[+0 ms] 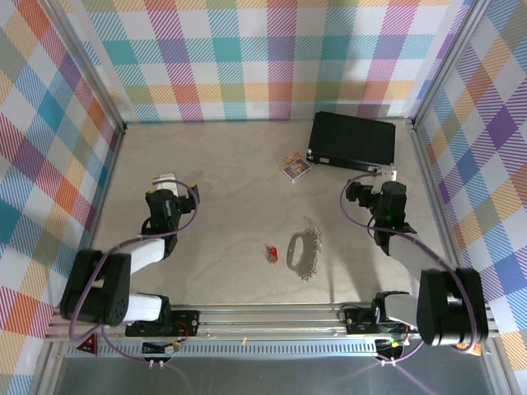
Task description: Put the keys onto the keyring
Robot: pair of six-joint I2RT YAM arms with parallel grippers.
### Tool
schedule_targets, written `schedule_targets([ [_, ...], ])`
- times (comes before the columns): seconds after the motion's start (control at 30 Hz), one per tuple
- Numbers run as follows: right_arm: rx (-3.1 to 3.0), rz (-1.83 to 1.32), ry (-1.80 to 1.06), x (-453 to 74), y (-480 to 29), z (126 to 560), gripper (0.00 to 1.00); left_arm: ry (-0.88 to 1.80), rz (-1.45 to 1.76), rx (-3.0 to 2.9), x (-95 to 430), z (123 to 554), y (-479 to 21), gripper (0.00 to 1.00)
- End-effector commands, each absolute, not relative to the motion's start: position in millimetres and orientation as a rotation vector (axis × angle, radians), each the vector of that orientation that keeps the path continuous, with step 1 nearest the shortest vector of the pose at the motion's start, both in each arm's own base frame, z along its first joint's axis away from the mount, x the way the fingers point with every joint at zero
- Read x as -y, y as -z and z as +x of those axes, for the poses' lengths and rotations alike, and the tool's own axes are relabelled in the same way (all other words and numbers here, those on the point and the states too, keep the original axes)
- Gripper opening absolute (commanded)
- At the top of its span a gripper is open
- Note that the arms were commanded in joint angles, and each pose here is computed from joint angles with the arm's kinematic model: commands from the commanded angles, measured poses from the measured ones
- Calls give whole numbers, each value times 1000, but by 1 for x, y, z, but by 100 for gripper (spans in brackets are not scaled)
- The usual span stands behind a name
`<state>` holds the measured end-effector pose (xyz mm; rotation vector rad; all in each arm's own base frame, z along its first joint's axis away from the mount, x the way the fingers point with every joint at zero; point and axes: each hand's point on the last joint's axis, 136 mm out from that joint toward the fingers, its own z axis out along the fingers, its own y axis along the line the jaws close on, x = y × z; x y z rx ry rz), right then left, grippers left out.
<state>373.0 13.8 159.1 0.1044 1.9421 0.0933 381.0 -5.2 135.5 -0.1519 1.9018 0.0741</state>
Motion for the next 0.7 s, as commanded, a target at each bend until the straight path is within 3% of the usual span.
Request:
schedule_targets([
  [0.0,-2127,278,-154,-12,-146,346,99,29,-126,-1947,23,370,-155,100],
  [0.3,-2292,126,-505,-80,-155,304,99,468,-201,-2144,86,330,-191,100],
  [0.67,-2419,-16,-877,-148,-133,262,99,832,339,-2408,223,265,-178,100],
])
